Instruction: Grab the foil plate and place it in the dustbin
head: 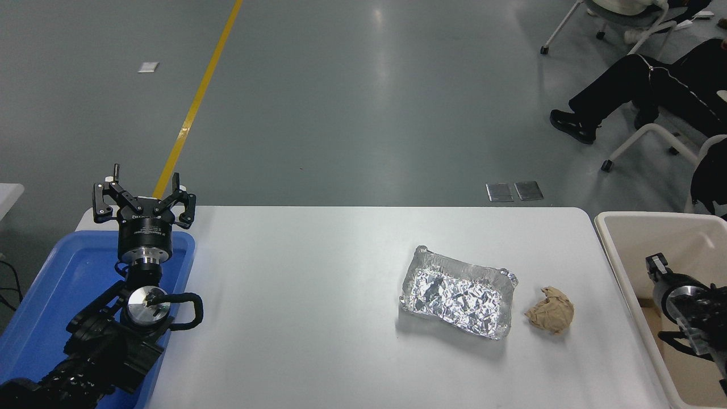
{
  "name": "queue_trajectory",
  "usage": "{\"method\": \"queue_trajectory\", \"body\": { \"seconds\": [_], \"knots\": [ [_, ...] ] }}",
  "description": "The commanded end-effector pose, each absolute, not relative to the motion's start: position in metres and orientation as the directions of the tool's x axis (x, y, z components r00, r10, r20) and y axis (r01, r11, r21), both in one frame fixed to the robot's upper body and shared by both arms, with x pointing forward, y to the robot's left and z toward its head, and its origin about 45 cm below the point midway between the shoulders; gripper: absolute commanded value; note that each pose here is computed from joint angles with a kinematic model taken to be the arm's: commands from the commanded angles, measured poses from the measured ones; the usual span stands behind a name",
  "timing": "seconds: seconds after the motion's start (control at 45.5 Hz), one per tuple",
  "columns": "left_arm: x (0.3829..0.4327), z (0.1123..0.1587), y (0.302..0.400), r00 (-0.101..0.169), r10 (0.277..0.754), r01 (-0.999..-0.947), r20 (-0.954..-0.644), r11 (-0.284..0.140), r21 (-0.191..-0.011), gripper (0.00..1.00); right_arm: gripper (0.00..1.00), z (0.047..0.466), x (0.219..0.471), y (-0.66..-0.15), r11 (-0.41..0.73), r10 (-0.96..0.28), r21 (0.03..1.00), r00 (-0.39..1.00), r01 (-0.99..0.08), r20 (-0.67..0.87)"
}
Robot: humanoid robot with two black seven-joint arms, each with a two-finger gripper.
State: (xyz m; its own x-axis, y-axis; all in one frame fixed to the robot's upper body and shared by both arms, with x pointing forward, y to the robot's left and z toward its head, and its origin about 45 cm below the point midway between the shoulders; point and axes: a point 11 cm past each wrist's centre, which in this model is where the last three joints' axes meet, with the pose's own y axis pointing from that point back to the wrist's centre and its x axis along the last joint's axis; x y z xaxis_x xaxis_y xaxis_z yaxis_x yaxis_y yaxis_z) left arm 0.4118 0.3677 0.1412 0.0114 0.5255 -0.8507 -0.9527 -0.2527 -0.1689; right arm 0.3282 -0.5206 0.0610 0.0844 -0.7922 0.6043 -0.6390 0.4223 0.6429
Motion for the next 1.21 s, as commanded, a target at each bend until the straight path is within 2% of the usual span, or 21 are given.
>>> {"method": "queue_trajectory", "body": {
  "seconds": [0.0, 0.769, 0.791, 0.857, 0.879, 0.967, 1.055, 1.187],
  "knots": [
    [0.4125, 0.1414, 0.3672, 0.011, 0.525, -0.9538, -0.851, -0.25, -0.167, 0.99, 0.0, 0.061, 0.327, -0.522, 0.425, -0.793, 0.642, 0.081, -0.638, 0.604],
    [0.4116, 0.1413, 0.3686, 0.01, 0.53, -0.9527, -0.848, -0.253, -0.169, 0.99, 0.0, 0.066, 0.334, -0.521, 0.423, -0.791, 0.633, 0.076, -0.649, 0.607],
    [0.4116, 0.1414, 0.3688, 0.01, 0.529, -0.9523, -0.848, -0.254, -0.169, 0.99, 0.14, 0.067, 0.335, -0.521, 0.424, -0.792, 0.63, 0.071, -0.651, 0.607],
    [0.4116, 0.1413, 0.3686, 0.01, 0.53, -0.9527, -0.848, -0.253, -0.169, 0.99, 0.77, 0.07, 0.337, -0.521, 0.427, -0.796, 0.624, 0.055, -0.655, 0.602],
    [0.4111, 0.1408, 0.369, 0.008, 0.529, -0.9525, -0.848, -0.254, -0.168, 0.99, 0.88, 0.072, 0.336, -0.525, 0.437, -0.792, 0.616, 0.045, -0.655, 0.609],
    [0.4106, 0.1401, 0.3692, 0.007, 0.529, -0.9526, -0.848, -0.255, -0.166, 0.99, 0.93, 0.089, 0.345, -0.536, 0.452, -0.79, 0.593, 0.009, -0.666, 0.613],
    [0.4106, 0.1401, 0.3692, 0.007, 0.529, -0.9526, -0.848, -0.255, -0.166, 0.99, 0.98, 0.093, 0.354, -0.524, 0.4, -0.825, 0.616, 0.026, -0.679, 0.565],
    [0.4106, 0.14, 0.3689, 0.007, 0.53, -0.953, -0.848, -0.253, -0.166, 0.99, 1.0, 0.108, 0.36, -0.521, 0.346, -0.85, 0.64, 0.059, -0.686, 0.524]
  ]
}}
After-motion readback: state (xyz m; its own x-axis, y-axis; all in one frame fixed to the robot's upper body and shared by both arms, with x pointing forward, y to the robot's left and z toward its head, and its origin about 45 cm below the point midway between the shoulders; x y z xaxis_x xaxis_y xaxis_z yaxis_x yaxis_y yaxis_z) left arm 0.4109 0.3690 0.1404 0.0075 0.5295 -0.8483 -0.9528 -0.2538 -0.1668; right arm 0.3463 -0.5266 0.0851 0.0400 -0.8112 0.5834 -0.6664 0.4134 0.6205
